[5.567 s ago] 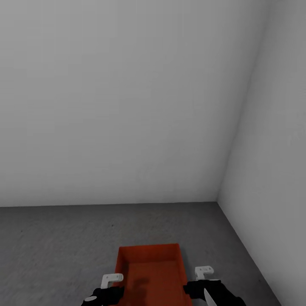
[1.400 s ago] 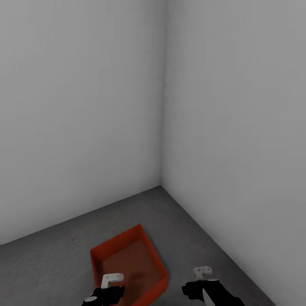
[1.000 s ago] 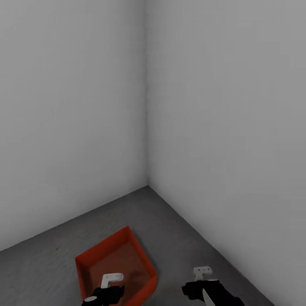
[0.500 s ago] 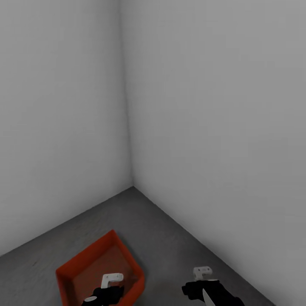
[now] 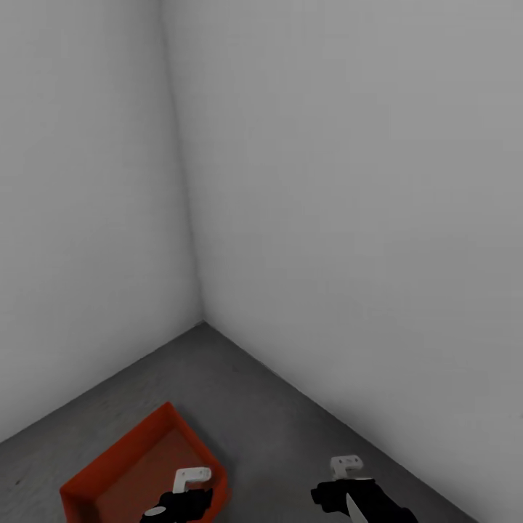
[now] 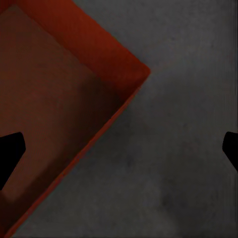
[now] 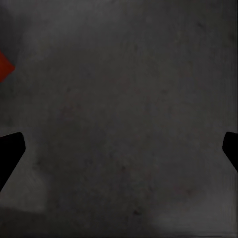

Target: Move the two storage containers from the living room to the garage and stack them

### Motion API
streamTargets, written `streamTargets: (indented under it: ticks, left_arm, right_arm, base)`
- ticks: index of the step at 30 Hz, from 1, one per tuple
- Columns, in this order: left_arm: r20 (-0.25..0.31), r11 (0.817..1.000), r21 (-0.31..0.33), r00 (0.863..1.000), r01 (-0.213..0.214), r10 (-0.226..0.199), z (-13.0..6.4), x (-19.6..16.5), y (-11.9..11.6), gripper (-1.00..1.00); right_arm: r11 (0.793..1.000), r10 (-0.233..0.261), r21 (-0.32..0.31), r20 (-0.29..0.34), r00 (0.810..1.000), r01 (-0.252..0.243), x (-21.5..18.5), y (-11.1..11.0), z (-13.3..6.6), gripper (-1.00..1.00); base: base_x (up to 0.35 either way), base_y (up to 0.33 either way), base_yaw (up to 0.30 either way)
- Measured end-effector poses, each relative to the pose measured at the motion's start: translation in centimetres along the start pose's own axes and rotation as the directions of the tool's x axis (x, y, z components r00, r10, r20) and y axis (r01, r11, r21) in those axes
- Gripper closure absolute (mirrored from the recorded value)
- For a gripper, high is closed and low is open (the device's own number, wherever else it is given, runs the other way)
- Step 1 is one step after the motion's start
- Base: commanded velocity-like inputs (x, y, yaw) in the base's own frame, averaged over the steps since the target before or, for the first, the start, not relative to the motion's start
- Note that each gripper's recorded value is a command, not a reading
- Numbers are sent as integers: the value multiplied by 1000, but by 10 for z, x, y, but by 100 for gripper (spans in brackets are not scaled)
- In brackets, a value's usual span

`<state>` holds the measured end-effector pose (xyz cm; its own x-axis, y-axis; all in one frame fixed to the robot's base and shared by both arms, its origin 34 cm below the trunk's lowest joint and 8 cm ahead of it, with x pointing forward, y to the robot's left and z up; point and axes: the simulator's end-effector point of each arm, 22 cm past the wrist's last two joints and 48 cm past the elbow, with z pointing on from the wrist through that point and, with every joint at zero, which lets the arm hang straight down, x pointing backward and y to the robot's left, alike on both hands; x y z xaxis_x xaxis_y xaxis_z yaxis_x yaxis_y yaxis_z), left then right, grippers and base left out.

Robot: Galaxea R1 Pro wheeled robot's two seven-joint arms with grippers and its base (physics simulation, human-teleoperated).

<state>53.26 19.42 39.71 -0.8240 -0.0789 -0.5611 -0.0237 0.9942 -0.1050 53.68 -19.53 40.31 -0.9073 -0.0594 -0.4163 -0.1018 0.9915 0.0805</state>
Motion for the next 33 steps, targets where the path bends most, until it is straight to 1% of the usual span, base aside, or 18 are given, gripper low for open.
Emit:
streamTargets:
  ticks: [16, 28, 33]
  left_arm:
    - [1, 1000, 0, 1000, 0, 0, 0, 0, 0, -100]
    - [0, 1000, -5, 1000, 0, 0, 0, 1, 1, -100]
    - [-2, 1000, -5, 1000, 2, -2, 0, 4, 2, -100]
  right_arm:
    - [1000, 1, 3, -2, 1000, -1, 0, -1, 0, -100]
    - [1000, 13, 9, -9, 1000, -13, 5, -7, 0, -100]
    - [1000, 15, 5, -44, 999, -15, 22, -2, 3, -100]
  base:
    - [0, 0, -237]
    - [0, 0, -46]
    - [0, 0, -4]
